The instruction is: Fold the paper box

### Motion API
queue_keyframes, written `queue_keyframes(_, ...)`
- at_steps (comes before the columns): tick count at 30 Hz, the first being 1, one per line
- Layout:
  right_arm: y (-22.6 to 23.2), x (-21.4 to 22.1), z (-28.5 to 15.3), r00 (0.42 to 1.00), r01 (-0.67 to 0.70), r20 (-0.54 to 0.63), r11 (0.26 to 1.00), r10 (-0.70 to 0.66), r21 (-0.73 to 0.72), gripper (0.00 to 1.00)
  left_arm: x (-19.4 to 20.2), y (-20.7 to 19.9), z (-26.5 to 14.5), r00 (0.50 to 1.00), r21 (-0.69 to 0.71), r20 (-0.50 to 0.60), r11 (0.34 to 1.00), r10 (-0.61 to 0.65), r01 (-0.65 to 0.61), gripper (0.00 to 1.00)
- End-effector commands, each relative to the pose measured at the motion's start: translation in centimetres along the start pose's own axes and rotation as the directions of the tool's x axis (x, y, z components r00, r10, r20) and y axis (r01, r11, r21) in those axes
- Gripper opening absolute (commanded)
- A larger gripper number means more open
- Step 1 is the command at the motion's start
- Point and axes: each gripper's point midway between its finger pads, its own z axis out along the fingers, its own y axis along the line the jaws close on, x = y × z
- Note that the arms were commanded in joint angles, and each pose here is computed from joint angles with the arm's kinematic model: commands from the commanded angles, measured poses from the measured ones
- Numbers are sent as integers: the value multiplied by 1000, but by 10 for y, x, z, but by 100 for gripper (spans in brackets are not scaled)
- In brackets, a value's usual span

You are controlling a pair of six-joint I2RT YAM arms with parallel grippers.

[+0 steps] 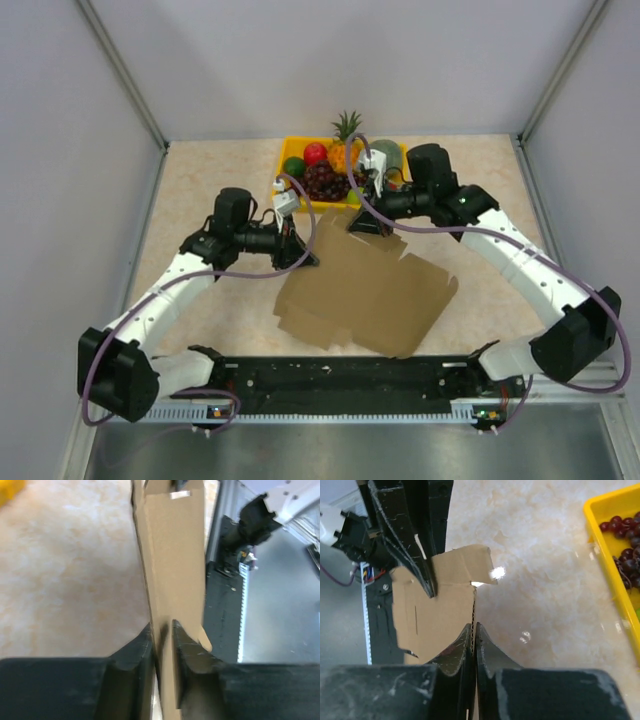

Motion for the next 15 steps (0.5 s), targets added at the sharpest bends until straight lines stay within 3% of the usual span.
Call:
queue_keyframes(1,-17,-53,-24,983,-32,185,985,0,169,0,-41,15,-22,988,-216,154,976,15,19,38)
queue_keyframes(2,-20,-50,-41,964,-138,250,973,90,184,0,-54,19,-37,969,-324,246,944,22,61,51)
queue_keyframes(3,-24,-67,-54,937,-137,343,970,62,198,0,-63,22,-47,946,-381,321,921,47,84,69)
queue_keyframes(4,-23,-67,-62,921,-169,380,969,89,183,0,-50,30,-52,932,-416,362,899,24,139,77)
queue_keyframes(6,-27,-60,-83,875,-259,458,950,155,172,0,-64,18,-77,868,-473,486,864,96,169,95)
queue_keyframes(9,-30,-43,-97,842,-353,486,920,234,168,0,-56,7,-93,820,-482,565,845,96,233,97)
queue_keyframes(11,-29,-34,-101,788,-414,539,904,298,105,0,-46,6,-91,800,-448,597,853,60,270,99)
queue_keyframes(13,-21,-36,-117,720,-438,617,898,318,48,0,-33,12,-83,810,-429,587,851,8,303,98)
queue_keyframes(15,-15,-35,-123,704,-441,634,897,321,36,0,-28,16,-73,819,-393,573,865,-36,313,96)
